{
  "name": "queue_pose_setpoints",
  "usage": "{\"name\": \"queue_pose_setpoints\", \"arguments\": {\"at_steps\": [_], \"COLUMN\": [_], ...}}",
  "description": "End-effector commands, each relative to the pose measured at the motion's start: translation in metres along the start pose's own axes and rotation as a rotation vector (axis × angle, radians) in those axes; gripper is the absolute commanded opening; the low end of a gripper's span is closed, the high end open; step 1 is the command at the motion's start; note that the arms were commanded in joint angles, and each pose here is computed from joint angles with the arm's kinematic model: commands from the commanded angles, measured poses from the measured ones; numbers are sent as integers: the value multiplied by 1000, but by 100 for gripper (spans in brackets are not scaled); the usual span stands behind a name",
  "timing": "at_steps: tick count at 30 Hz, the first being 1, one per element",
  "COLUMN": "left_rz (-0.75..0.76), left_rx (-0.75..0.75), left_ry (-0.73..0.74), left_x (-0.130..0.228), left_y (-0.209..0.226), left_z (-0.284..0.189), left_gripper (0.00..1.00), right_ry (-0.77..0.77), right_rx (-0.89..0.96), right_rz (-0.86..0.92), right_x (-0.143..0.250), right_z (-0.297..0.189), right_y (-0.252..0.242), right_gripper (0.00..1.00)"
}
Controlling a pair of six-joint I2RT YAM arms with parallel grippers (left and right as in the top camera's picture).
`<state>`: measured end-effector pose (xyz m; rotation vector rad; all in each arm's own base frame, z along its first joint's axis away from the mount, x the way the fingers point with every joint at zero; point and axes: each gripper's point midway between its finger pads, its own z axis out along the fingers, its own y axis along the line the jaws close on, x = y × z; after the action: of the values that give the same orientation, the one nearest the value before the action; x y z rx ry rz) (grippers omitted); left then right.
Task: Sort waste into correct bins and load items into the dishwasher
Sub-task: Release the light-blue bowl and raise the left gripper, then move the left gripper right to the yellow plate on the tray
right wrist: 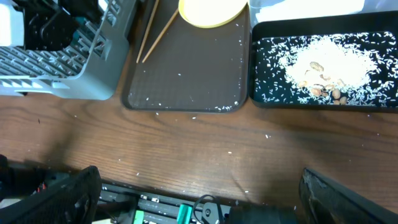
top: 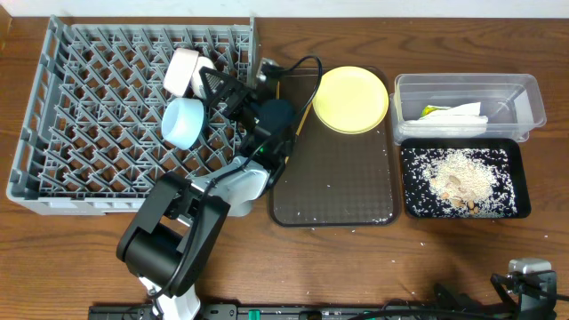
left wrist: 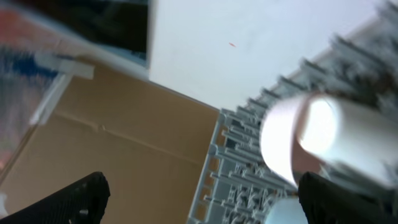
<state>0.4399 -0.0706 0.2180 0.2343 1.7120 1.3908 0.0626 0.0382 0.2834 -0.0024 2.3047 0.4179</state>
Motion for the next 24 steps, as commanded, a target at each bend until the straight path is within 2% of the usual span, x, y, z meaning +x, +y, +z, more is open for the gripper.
{"name": "queue_pose_setpoints", "arguments": {"at_steps": [1, 6, 11, 15, 18, 21, 24], "left_rz": [-227, -411, -497, -672, -824, -879, -938], "left_rx": [-54, -53, 50, 149, 267, 449, 607], "left_ry": [4, -55, -294, -427, -518, -627, -642], "left_x": [-18, -48, -96, -120, -138, -159, -166], "left_y": [41, 72, 74, 70, 64, 45, 26], "left_z": [2, -5, -26, -35, -43, -56, -64], "left_gripper": [98, 98, 98, 98, 98, 98, 98], "right_ry": [-7, -7, -7, -7, -7, -7, -7], "right_rx": [15, 15, 15, 15, 15, 15, 14], "right_rz": [17, 17, 17, 17, 17, 18, 17], "right_x": [-1, -1, -1, -1, -1, -1, -1], "right_z": [0, 0, 0, 0, 0, 0, 0], "right_y": [-2, -2, -2, -2, -2, -2, -2], "right_gripper": [99, 99, 99, 99, 99, 99, 99]}}
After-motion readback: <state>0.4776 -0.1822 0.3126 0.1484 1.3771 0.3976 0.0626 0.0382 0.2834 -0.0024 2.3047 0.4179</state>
